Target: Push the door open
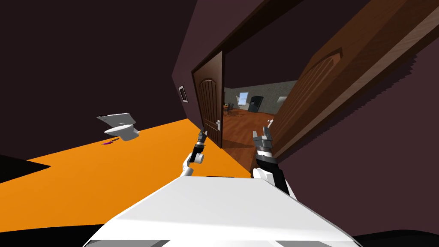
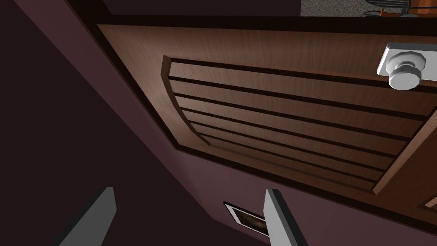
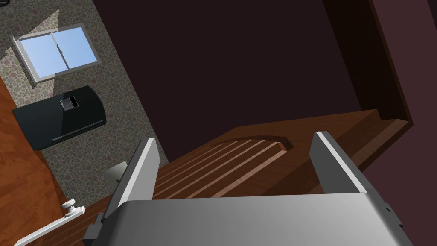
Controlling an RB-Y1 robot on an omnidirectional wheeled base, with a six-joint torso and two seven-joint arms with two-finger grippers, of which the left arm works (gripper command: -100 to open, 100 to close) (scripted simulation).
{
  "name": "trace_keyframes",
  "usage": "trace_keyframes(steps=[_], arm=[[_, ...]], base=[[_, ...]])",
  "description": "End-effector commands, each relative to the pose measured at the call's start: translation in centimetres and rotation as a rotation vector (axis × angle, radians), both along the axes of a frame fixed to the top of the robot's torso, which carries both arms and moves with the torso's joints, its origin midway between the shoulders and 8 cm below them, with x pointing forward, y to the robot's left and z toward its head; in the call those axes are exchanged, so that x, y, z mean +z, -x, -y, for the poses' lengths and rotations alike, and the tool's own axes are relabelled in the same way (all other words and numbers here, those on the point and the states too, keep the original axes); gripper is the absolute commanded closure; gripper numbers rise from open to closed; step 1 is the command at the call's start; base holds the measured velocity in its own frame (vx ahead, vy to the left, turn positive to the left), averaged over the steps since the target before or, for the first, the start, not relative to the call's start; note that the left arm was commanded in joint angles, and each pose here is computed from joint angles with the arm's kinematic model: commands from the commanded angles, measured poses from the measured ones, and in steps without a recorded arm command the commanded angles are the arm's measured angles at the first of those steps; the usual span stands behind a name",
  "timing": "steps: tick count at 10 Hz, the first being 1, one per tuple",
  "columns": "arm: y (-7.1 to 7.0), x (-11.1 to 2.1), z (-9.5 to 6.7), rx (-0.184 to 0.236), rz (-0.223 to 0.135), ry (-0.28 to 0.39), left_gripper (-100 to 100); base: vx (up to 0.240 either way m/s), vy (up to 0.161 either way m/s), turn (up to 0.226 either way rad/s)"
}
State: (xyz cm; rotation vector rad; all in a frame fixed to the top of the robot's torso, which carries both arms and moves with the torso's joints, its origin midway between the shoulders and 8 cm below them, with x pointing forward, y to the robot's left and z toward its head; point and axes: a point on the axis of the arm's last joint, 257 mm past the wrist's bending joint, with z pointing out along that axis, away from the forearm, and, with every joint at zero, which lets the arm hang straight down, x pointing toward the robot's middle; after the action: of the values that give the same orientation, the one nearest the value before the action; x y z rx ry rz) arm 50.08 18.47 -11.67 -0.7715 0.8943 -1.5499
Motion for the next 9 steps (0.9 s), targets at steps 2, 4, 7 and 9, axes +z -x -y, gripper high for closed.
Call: trace_keyframes(steps=[2, 4, 7, 9], arm=[[-1.3, -1.7, 1.0, -0.029, -0.042, -0.002, -100], [-2.3, -3.0, 1.9, -0.05, -0.073, -0.004, -100], [-3.7, -4.5, 3.3, -0.081, -0.113, -0.009, -100], [-4.5, -6.0, 4.0, -0.099, -0.15, -0.015, -100]], base=[[0.077, 0.106, -0.115], [0.076, 0.093, -0.106], [0.079, 0.098, -0.108], [0.063, 0.097, -0.092]])
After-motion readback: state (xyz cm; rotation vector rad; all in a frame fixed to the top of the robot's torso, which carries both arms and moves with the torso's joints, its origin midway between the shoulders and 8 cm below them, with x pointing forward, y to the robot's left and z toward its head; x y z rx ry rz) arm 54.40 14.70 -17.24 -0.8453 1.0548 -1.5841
